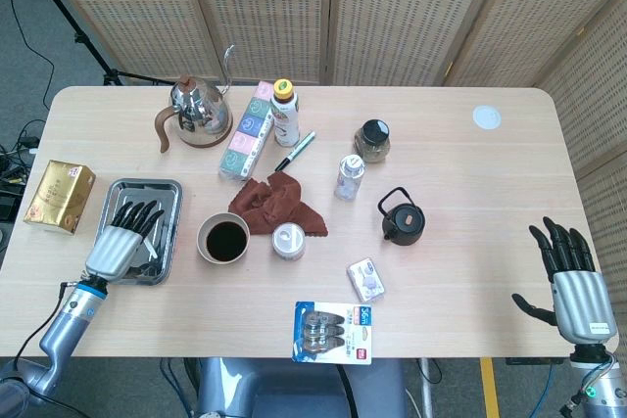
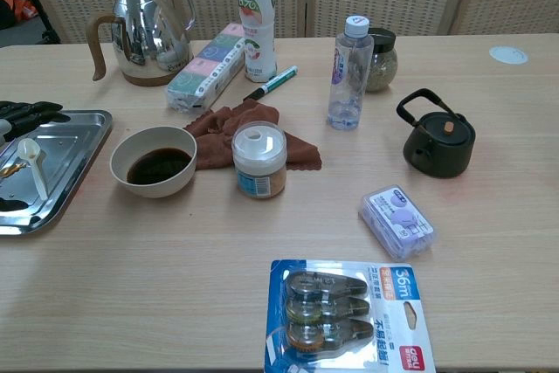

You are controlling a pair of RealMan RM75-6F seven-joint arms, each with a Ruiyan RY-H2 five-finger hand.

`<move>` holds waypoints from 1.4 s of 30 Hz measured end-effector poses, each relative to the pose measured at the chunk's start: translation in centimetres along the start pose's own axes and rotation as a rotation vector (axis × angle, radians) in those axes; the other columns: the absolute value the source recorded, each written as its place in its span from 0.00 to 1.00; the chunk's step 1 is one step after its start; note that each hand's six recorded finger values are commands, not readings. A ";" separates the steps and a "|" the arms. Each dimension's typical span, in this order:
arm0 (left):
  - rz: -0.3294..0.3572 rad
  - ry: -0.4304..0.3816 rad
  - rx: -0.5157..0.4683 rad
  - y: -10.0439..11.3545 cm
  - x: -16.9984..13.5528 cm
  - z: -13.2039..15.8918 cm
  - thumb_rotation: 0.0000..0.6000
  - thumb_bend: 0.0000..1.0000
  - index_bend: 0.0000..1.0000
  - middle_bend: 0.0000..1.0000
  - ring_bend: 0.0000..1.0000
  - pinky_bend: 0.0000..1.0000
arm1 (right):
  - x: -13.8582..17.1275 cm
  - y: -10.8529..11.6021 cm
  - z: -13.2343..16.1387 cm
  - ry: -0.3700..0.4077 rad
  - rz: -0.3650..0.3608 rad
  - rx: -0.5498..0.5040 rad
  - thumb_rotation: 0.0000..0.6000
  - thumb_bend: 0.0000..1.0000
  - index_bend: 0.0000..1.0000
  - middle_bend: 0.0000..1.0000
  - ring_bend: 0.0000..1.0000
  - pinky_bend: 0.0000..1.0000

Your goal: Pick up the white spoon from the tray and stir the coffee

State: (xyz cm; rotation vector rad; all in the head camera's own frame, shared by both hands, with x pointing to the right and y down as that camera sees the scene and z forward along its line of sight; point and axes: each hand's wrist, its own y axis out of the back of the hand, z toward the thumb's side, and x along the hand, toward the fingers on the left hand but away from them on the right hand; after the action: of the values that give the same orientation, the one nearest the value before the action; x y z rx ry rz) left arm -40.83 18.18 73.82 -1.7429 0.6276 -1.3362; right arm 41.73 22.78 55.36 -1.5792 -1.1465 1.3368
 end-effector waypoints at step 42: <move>0.020 0.015 -0.112 0.8 4.8 2.9 1.00 0.00 0.10 0.00 0.00 0.00 | -0.2 -0.7 -0.5 -0.021 0.029 0.008 1.00 0.00 0.00 0.00 0.00 0.00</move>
State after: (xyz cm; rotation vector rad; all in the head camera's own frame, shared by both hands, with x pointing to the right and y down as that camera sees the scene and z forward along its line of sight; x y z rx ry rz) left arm -36.48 14.88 75.44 -1.8119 0.7392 -1.3235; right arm 42.14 22.78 56.18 -1.5851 -1.1342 1.3784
